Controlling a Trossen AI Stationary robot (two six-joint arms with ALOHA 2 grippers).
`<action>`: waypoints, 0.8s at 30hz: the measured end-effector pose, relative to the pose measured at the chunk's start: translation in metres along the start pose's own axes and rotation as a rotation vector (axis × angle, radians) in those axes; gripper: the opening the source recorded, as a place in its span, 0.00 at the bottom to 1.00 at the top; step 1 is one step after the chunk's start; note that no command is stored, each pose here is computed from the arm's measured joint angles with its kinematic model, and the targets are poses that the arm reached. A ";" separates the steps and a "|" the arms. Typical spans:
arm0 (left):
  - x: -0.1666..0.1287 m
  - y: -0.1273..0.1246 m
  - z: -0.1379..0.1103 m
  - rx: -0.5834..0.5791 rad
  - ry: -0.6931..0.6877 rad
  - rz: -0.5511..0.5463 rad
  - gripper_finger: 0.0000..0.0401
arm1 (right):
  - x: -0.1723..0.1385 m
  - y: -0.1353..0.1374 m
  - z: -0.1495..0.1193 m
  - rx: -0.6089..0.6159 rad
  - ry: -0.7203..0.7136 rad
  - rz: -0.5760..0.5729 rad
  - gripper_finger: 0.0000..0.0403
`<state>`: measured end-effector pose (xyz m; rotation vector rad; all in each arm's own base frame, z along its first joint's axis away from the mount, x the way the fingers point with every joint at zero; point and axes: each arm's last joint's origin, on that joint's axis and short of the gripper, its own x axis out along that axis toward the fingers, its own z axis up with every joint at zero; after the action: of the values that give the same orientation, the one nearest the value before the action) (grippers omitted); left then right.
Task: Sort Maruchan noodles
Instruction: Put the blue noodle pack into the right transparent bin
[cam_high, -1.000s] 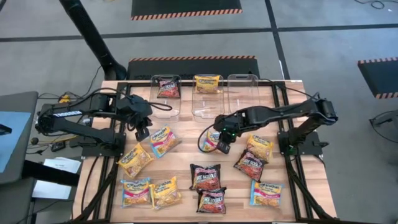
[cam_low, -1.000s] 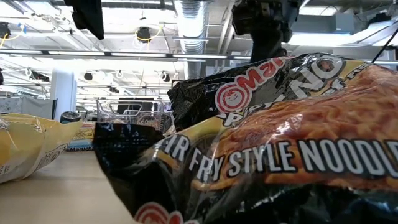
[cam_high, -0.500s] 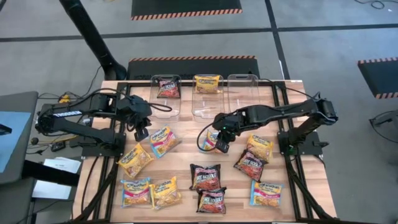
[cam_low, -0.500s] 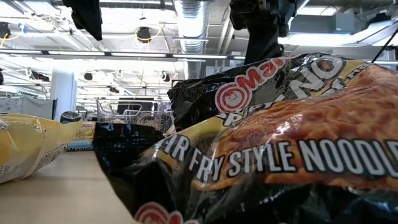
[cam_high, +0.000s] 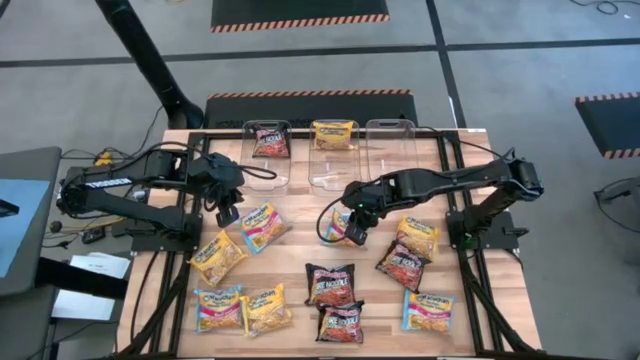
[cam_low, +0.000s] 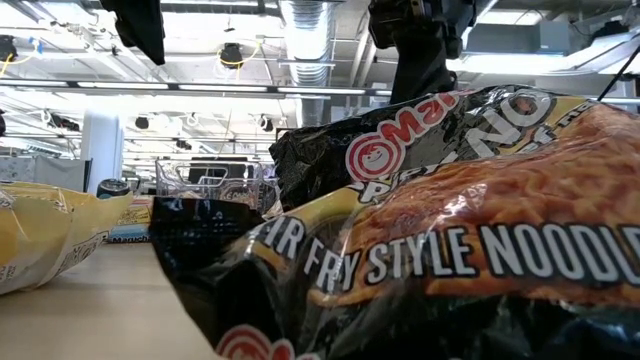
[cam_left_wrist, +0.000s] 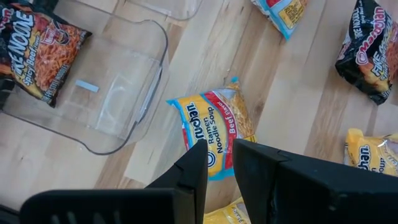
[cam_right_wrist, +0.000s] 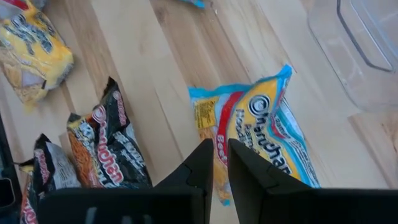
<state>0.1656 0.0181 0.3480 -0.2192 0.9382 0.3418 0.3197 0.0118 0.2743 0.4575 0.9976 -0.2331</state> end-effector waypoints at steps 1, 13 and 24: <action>0.000 0.000 0.000 0.002 0.000 0.000 0.15 | 0.000 0.001 0.001 0.000 -0.009 0.006 0.18; 0.000 0.000 0.000 0.002 0.000 0.000 0.15 | -0.004 -0.018 0.008 -0.104 0.026 0.041 0.25; 0.000 0.000 0.000 -0.001 0.000 0.000 0.15 | 0.006 -0.044 0.018 -0.262 0.047 -0.008 0.57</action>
<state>0.1656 0.0181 0.3479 -0.2203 0.9378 0.3428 0.3194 -0.0357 0.2661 0.2205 1.0589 -0.0968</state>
